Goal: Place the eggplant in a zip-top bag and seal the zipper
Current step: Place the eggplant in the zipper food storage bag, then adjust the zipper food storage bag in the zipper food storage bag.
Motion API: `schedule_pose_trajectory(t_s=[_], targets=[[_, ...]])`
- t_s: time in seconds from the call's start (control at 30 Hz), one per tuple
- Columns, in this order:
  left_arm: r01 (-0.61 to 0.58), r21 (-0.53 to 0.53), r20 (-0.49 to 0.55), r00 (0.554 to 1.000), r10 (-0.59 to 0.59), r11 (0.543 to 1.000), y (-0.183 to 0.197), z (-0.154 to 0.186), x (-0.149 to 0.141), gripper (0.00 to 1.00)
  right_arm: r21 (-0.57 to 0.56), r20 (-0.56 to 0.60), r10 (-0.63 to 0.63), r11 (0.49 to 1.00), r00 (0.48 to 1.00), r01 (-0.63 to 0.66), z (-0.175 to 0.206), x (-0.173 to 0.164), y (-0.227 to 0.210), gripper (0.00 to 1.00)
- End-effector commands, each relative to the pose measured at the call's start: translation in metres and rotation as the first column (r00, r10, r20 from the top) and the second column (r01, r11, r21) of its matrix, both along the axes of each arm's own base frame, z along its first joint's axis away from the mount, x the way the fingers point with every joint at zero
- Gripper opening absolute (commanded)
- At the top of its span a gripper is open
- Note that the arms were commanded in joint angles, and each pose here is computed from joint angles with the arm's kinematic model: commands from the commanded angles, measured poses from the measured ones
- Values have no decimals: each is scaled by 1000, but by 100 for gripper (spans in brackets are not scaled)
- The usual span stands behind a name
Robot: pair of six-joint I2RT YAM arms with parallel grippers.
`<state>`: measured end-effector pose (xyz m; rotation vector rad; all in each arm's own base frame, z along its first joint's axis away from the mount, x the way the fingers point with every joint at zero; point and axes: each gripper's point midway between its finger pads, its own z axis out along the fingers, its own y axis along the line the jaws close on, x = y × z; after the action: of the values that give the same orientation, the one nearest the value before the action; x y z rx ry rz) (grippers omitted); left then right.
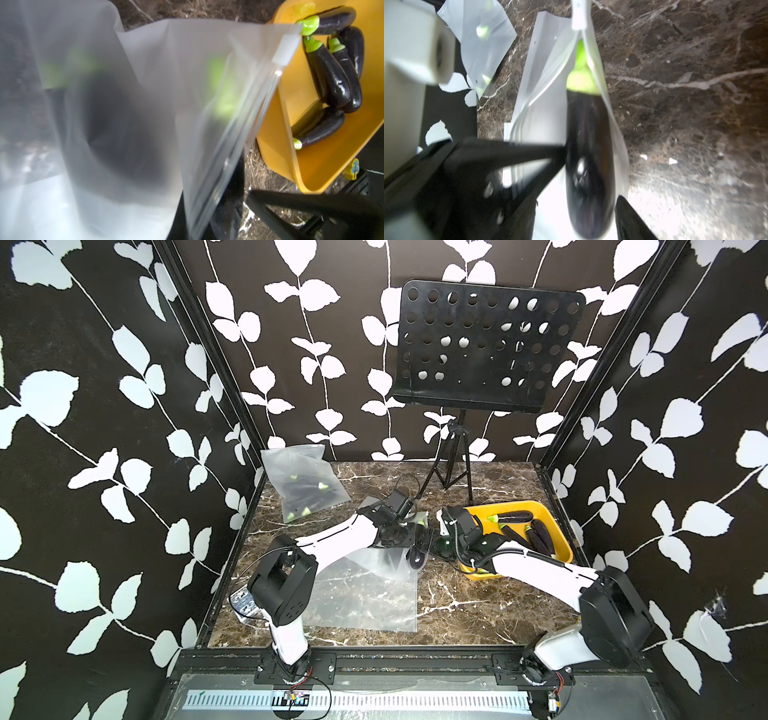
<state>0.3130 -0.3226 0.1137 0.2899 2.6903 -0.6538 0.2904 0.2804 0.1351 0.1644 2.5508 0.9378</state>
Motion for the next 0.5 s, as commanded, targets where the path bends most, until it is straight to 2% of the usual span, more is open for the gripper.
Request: schedule_pose_trajectory(t_s=[0.0, 0.17, 0.47], targets=[[-13, -29, 68, 998, 15, 1000, 2, 30, 10, 0, -49, 23, -20, 999, 1000, 21, 7, -6, -20, 57], [-4, -42, 66, 998, 7, 999, -3, 33, 11, 0, -107, 53, -47, 993, 997, 53, -9, -1, -42, 53], [7, -62, 64, 998, -3, 998, -6, 38, 10, 0, -39, 112, 9, 999, 994, -5, -17, 24, -14, 41]])
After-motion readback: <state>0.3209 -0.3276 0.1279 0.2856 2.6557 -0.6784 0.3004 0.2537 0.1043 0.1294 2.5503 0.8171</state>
